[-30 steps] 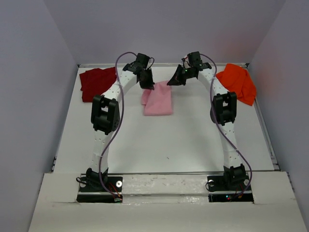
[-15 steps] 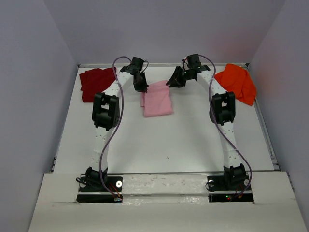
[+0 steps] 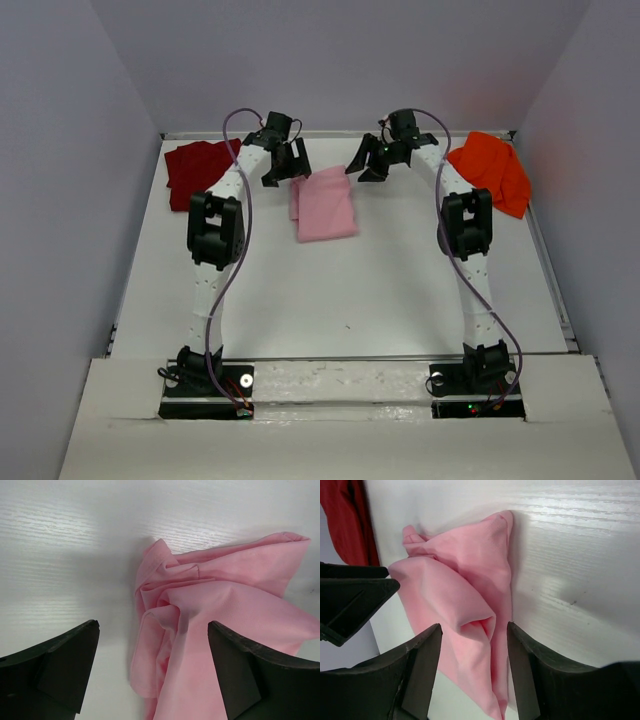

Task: Fold and stack the t-shirts
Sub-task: Fold the long partially folded tshirt into a neat square, then smooth out wrinkles on the folded tshirt

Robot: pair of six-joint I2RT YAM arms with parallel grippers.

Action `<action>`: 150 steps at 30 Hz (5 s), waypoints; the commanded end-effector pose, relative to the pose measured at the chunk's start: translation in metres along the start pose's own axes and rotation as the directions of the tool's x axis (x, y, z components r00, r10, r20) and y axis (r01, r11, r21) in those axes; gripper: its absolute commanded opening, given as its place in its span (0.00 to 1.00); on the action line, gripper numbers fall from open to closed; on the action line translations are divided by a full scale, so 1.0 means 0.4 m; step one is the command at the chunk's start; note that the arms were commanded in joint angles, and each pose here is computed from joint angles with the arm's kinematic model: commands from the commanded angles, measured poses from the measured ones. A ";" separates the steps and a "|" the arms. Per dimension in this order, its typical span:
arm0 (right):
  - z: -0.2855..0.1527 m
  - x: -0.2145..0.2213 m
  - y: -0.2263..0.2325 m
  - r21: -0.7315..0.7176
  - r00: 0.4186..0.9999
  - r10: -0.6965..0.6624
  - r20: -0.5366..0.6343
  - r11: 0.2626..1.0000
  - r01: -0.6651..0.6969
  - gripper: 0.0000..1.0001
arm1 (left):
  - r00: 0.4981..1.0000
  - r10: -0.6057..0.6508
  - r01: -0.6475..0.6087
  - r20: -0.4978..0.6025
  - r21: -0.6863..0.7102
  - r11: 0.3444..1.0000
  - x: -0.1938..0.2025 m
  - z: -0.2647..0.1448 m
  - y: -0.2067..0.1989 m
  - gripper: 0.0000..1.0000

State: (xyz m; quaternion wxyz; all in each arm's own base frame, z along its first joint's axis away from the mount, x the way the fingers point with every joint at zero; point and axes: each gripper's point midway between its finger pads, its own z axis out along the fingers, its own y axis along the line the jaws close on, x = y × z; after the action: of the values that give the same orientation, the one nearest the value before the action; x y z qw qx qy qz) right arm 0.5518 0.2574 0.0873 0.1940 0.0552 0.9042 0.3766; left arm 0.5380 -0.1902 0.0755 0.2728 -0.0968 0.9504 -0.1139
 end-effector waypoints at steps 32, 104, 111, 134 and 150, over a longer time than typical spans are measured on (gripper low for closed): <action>0.051 0.223 0.042 0.028 0.971 0.093 -0.220 0.996 -0.089 0.00 | 0.938 -0.092 0.205 -0.333 0.324 0.924 0.258 -0.022 -0.144 0.00; -0.406 0.644 0.120 0.135 0.962 0.040 -0.270 0.991 -0.003 0.00 | 0.901 0.427 -0.377 -0.082 0.344 0.860 0.411 -0.354 -0.173 0.87; -0.412 0.663 0.115 0.124 0.957 0.039 -0.288 0.992 -0.003 0.00 | 0.823 0.565 -0.535 -0.057 0.254 0.806 0.381 -0.328 -0.129 0.80; -0.447 0.671 0.121 0.139 0.940 0.004 -0.340 0.989 0.046 0.00 | 0.602 0.797 -0.553 -0.049 0.694 0.460 0.565 -0.376 -0.172 0.87; -0.463 0.674 0.121 0.144 0.942 -0.011 -0.336 0.988 0.063 0.00 | 0.568 0.815 -0.523 -0.111 0.716 0.462 0.611 -0.307 -0.150 0.72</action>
State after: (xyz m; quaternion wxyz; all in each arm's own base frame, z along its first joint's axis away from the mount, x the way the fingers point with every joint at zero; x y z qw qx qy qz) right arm 0.2283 0.2335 0.1383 0.0175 0.0056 0.9548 0.2966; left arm 0.2750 -0.2899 0.0733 0.0890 0.4129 0.8504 -0.3136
